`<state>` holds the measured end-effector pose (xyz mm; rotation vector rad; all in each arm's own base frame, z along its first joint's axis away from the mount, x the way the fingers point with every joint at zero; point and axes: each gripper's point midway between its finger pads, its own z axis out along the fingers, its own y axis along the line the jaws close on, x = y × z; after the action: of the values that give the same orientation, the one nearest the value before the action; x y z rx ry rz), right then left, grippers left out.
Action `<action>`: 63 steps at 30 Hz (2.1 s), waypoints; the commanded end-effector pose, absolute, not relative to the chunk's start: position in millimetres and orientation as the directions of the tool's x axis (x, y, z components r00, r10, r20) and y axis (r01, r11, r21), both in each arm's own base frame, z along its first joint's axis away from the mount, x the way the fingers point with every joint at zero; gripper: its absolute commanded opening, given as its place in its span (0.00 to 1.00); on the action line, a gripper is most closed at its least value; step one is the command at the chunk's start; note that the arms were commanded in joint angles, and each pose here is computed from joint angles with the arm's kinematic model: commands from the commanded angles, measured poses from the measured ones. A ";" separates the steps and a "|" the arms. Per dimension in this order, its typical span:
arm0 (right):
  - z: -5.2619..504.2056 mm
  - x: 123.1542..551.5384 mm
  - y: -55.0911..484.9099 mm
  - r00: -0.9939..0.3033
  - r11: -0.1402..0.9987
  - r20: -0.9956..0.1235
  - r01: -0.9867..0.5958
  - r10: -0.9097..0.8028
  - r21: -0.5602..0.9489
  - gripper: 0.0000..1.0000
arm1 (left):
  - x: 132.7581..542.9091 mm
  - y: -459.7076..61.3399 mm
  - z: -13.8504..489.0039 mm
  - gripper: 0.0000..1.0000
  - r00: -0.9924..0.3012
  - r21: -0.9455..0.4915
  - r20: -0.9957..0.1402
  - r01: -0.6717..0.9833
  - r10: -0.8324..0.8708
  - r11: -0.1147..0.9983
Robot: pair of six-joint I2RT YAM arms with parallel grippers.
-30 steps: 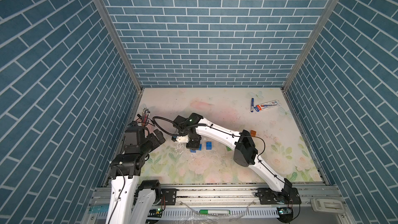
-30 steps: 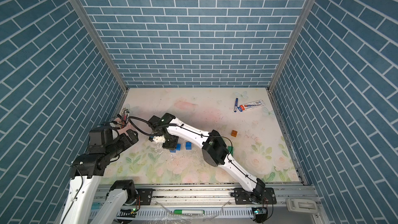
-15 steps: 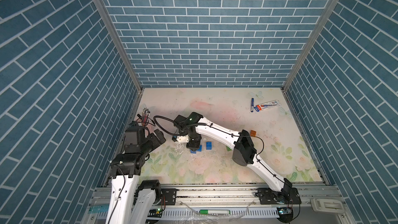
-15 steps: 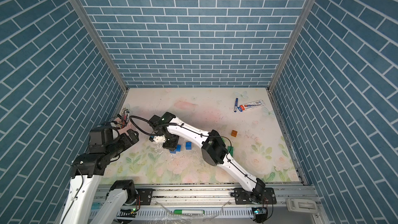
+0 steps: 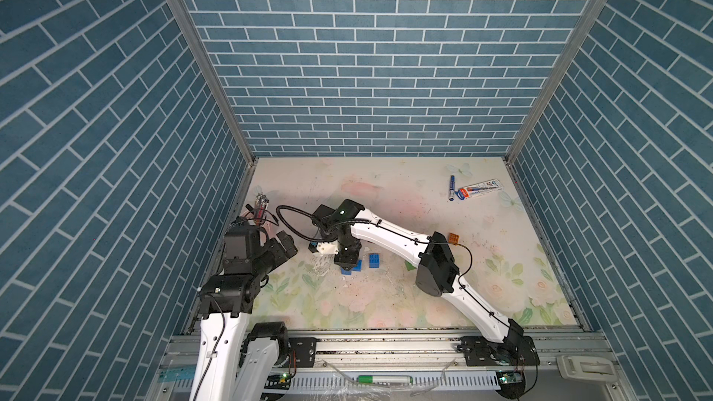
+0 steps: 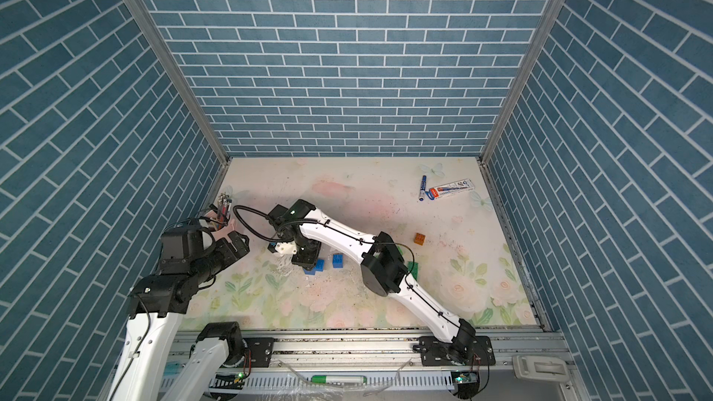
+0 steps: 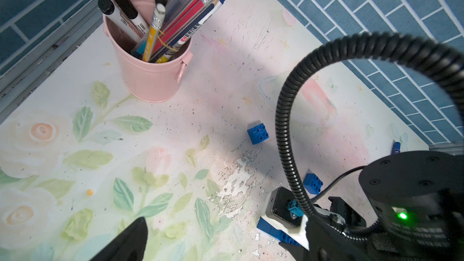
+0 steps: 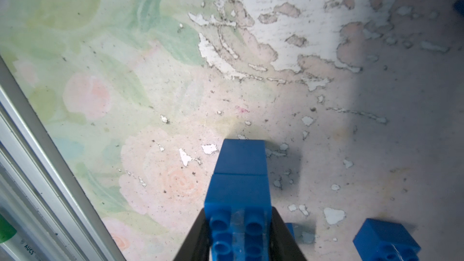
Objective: Assemble the letter h with lego
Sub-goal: Pick up the lego brick from the center of the board, then assemble the lego brick with the lego brick.
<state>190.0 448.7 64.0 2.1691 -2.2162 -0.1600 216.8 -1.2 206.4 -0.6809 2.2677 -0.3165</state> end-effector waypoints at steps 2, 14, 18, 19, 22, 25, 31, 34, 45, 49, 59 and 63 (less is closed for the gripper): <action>49.3 167.0 431.2 0.029 -0.021 0.043 -0.984 -0.999 0.178 0.00 | 217.1 0.4 204.6 0.99 -0.585 -0.412 -0.583 -0.384 -0.563 0.826; 105.3 183.6 426.9 0.121 -0.123 -0.063 -0.992 -0.991 0.039 0.00 | 218.0 4.3 205.8 0.99 -0.591 -0.391 -0.586 -0.394 -0.555 0.832; 114.8 181.6 430.8 0.125 -0.135 -0.123 -0.988 -0.984 0.077 0.00 | 212.8 8.3 211.3 0.99 -0.578 -0.376 -0.602 -0.403 -0.551 0.834; 116.9 180.9 430.9 0.127 -0.139 -0.135 -0.986 -0.983 0.087 0.00 | 211.2 9.4 213.0 0.99 -0.573 -0.374 -0.607 -0.405 -0.551 0.834; 118.3 183.4 427.5 0.143 -0.158 -0.144 -0.982 -0.979 0.100 0.00 | 207.9 12.3 216.4 0.99 -0.565 -0.365 -0.615 -0.415 -0.550 0.834; 113.1 188.4 418.9 0.141 -0.155 -0.114 -0.979 -0.984 0.131 0.00 | 207.3 13.5 216.3 0.99 -0.565 -0.358 -0.616 -0.420 -0.549 0.834; 99.5 198.5 408.2 0.117 -0.130 -0.088 -0.977 -0.989 0.170 0.00 | 209.5 15.2 213.3 0.99 -0.561 -0.353 -0.619 -0.427 -0.550 0.833; 102.7 202.1 410.6 0.115 -0.132 -0.106 -0.976 -0.988 0.172 0.00 | 210.4 15.7 212.5 0.99 -0.561 -0.351 -0.618 -0.429 -0.550 0.832; 82.0 208.7 408.5 0.108 -0.123 -0.082 -0.971 -0.991 0.207 0.00 | 211.3 15.6 211.6 0.99 -0.554 -0.358 -0.622 -0.428 -0.554 0.830; 75.4 213.8 405.4 0.098 -0.110 -0.067 -0.972 -0.993 0.208 0.00 | 211.9 15.4 211.5 0.99 -0.554 -0.359 -0.622 -0.427 -0.554 0.830; 68.8 216.4 404.0 0.093 -0.105 -0.064 -0.968 -0.994 0.227 0.00 | 212.7 16.0 211.2 0.99 -0.548 -0.364 -0.623 -0.428 -0.558 0.827; 63.8 216.6 404.2 0.093 -0.105 -0.060 -0.966 -0.994 0.236 0.00 | 212.9 16.2 210.8 0.99 -0.548 -0.366 -0.621 -0.430 -0.561 0.825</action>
<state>221.5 408.3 72.7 2.2121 -2.0855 -0.2824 212.1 13.5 212.2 -0.7175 2.2428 -0.2279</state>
